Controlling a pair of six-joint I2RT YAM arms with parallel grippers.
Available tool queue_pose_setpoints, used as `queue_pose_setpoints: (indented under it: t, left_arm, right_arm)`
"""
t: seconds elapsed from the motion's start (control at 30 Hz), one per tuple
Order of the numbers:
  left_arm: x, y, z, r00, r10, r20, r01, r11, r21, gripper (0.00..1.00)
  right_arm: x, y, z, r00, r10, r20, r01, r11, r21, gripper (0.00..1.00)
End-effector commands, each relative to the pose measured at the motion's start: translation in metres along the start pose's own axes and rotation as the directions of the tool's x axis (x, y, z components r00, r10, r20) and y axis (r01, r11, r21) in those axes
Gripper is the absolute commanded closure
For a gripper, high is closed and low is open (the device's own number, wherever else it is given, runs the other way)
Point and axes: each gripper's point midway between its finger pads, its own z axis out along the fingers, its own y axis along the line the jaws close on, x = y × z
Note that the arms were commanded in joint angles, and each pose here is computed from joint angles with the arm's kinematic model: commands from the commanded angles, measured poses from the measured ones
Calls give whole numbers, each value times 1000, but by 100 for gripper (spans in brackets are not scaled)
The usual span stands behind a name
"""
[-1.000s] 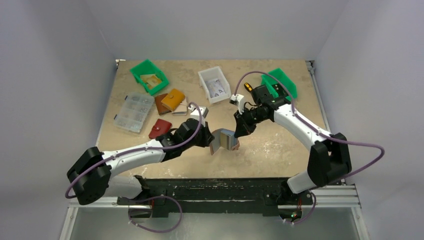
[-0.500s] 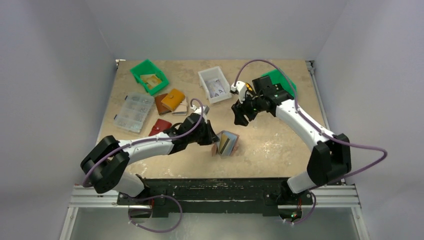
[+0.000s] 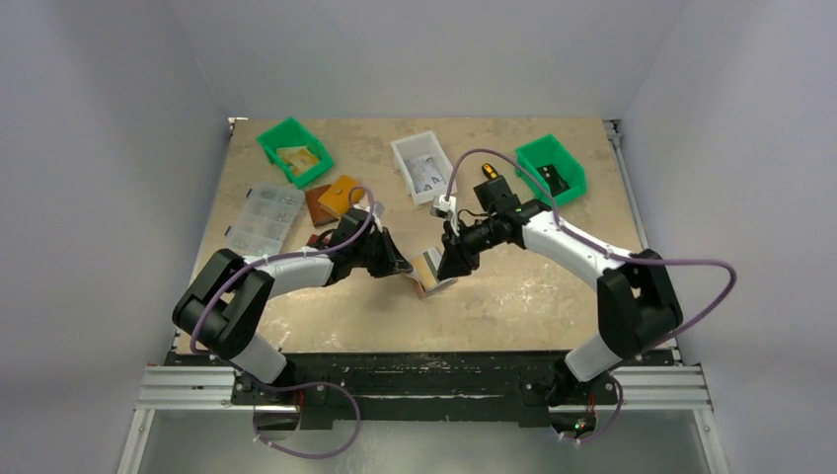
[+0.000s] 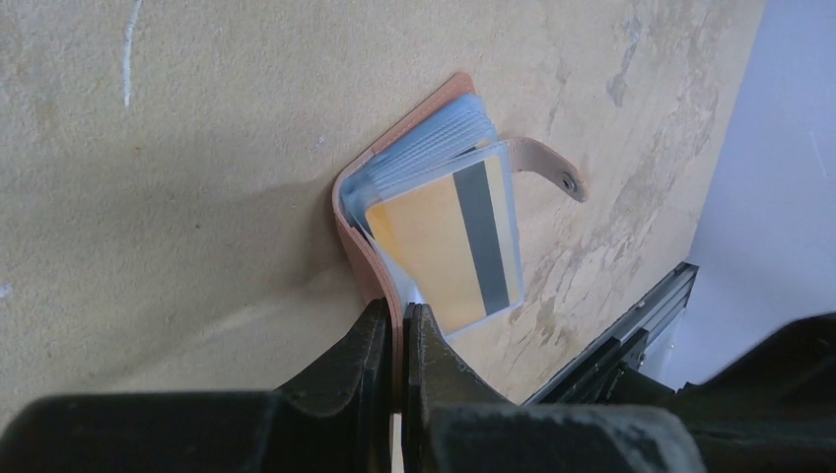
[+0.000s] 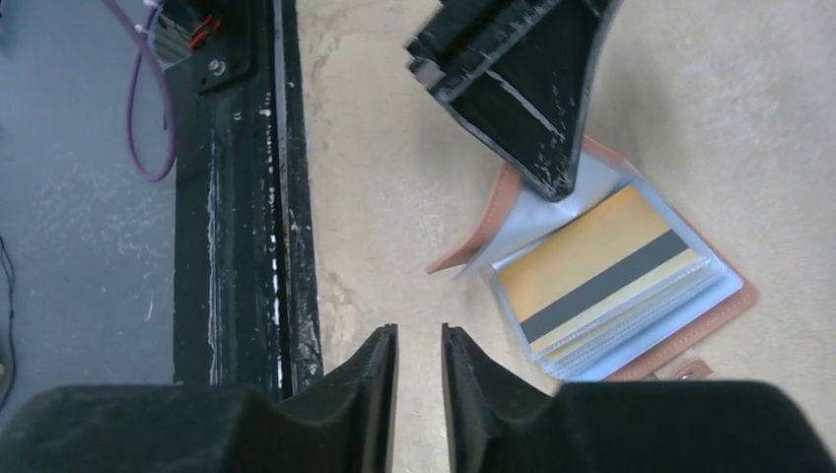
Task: Take the credit cards out of the card holder
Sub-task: Open the card holder at the center of the board.
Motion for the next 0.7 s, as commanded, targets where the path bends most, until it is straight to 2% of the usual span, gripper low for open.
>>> queue_pose_setpoints:
  t: [0.0, 0.27, 0.5, 0.67]
  left_arm:
    - [37, 43, -1, 989, 13, -150, -26, 996, -89, 100]
    - [58, 88, -14, 967, 38, -252, -106, 960, -260, 99]
    - [55, 100, -16, 961, 70, -267, -156, 936, -316, 78]
    - [36, 90, -26, 970, 128, -209, -192, 925, -327, 62]
  right_arm:
    - [-25, -30, 11, 998, 48, 51, -51, 997, 60, 74]
    - [-22, -62, 23, 989, 140, 54, -147, 976, 164, 71]
    - [-8, -76, 29, 982, 188, 34, -191, 960, 206, 66]
    - [1, -81, 31, 978, 207, 17, -206, 950, 233, 65]
